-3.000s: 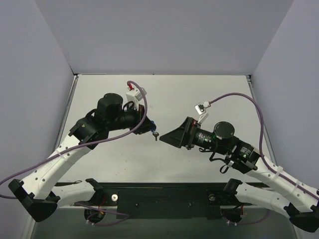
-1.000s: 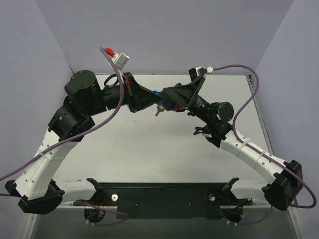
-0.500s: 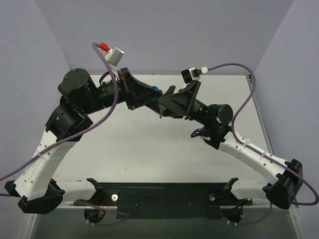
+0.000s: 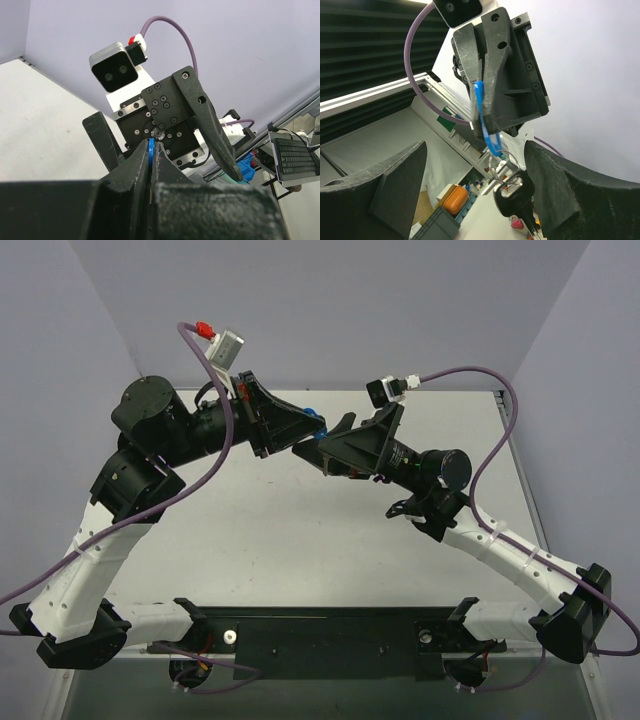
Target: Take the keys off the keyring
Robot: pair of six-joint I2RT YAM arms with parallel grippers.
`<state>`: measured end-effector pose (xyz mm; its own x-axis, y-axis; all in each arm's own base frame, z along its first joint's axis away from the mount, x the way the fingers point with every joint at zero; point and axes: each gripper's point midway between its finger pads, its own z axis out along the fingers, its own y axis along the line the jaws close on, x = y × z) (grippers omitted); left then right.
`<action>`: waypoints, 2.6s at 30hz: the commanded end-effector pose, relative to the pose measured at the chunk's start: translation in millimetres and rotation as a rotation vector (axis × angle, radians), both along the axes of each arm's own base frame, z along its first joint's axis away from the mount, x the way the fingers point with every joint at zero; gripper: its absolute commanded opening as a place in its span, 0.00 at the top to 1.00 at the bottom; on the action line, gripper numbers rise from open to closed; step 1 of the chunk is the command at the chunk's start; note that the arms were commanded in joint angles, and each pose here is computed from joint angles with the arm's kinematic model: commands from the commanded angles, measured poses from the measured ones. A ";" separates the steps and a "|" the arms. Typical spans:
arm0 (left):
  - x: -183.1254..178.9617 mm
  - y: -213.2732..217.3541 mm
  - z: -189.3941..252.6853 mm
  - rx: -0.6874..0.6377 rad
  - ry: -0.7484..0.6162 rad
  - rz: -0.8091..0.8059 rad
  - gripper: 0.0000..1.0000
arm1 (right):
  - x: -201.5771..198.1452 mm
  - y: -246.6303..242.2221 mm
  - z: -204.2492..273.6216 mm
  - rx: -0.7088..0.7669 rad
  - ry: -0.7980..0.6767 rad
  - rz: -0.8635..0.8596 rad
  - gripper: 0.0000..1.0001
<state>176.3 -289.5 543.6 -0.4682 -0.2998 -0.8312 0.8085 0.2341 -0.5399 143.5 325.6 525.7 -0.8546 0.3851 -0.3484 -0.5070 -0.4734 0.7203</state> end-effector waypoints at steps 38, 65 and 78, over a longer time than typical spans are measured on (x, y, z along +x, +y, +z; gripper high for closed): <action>-18.6 25.3 54.8 -0.243 -0.160 -0.110 1.00 | -31.8 -25.9 47.9 0.164 -0.109 0.060 0.28; -14.0 47.6 41.3 -0.236 -0.151 -0.034 1.00 | -10.1 -5.9 20.0 0.059 -0.051 0.001 0.52; -6.9 54.9 23.8 -0.207 -0.114 0.053 1.00 | 0.4 2.2 10.5 0.005 -0.035 -0.042 0.60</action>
